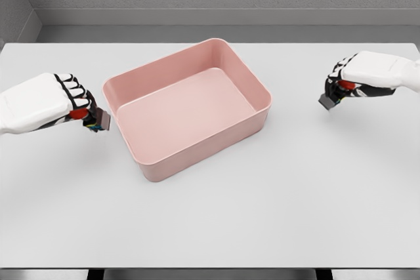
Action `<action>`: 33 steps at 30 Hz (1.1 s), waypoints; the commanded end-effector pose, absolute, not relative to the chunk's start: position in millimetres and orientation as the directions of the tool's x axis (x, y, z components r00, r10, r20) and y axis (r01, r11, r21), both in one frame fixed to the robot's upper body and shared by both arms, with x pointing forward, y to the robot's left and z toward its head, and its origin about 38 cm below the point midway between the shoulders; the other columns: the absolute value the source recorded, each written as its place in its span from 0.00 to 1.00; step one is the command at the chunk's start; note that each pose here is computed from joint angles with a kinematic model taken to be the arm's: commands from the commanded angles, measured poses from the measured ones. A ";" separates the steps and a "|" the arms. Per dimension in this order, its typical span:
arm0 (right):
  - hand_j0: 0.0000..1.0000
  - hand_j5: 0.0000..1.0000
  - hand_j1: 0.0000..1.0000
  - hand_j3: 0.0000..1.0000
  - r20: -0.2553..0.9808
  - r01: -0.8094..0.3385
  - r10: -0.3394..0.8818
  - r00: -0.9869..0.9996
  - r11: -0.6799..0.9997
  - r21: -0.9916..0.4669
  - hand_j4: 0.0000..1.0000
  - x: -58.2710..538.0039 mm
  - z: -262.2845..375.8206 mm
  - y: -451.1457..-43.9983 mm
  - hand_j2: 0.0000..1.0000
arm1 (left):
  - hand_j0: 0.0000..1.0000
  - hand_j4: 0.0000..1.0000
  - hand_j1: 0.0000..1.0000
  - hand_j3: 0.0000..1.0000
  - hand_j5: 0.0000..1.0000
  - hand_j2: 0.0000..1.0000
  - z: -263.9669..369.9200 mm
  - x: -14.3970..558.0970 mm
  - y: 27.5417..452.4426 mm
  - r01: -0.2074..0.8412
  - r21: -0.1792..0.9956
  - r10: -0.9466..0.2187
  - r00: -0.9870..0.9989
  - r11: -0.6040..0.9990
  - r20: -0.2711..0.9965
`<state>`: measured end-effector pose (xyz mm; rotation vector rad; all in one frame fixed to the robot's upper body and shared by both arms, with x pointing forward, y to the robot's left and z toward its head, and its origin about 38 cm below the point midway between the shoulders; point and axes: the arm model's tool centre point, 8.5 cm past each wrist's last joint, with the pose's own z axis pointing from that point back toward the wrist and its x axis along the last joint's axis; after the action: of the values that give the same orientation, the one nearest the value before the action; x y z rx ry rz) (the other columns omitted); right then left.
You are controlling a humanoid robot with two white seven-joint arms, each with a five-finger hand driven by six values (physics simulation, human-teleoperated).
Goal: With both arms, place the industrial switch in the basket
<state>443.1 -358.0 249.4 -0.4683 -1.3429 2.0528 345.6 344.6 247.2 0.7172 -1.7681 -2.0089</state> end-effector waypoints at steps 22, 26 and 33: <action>0.48 0.48 0.48 0.48 0.056 -0.238 0.616 -0.786 -0.218 -0.946 0.48 455.5 277.3 -321.5 0.48 | 0.44 0.44 0.44 0.44 0.44 0.44 252.2 358.7 313.6 -0.101 0.994 -0.562 -0.821 -0.037 -0.104; 0.48 0.48 0.48 0.48 0.055 -0.228 0.605 -0.794 -0.212 -0.950 0.48 457.8 280.2 -314.5 0.48 | 0.44 0.44 0.44 0.44 0.44 0.44 248.7 360.5 305.2 -0.095 0.995 -0.556 -0.826 -0.019 -0.090; 0.48 0.48 0.48 0.48 0.056 -0.200 0.570 -0.820 -0.192 -0.961 0.48 463.2 286.8 -292.4 0.48 | 0.45 0.45 0.45 0.45 0.45 0.45 240.2 364.4 284.2 -0.078 0.997 -0.526 -0.847 -0.007 -0.070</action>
<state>463.0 -297.8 289.3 -0.4501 -1.5675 2.0591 364.7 290.2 245.9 0.6579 -1.9452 -1.9260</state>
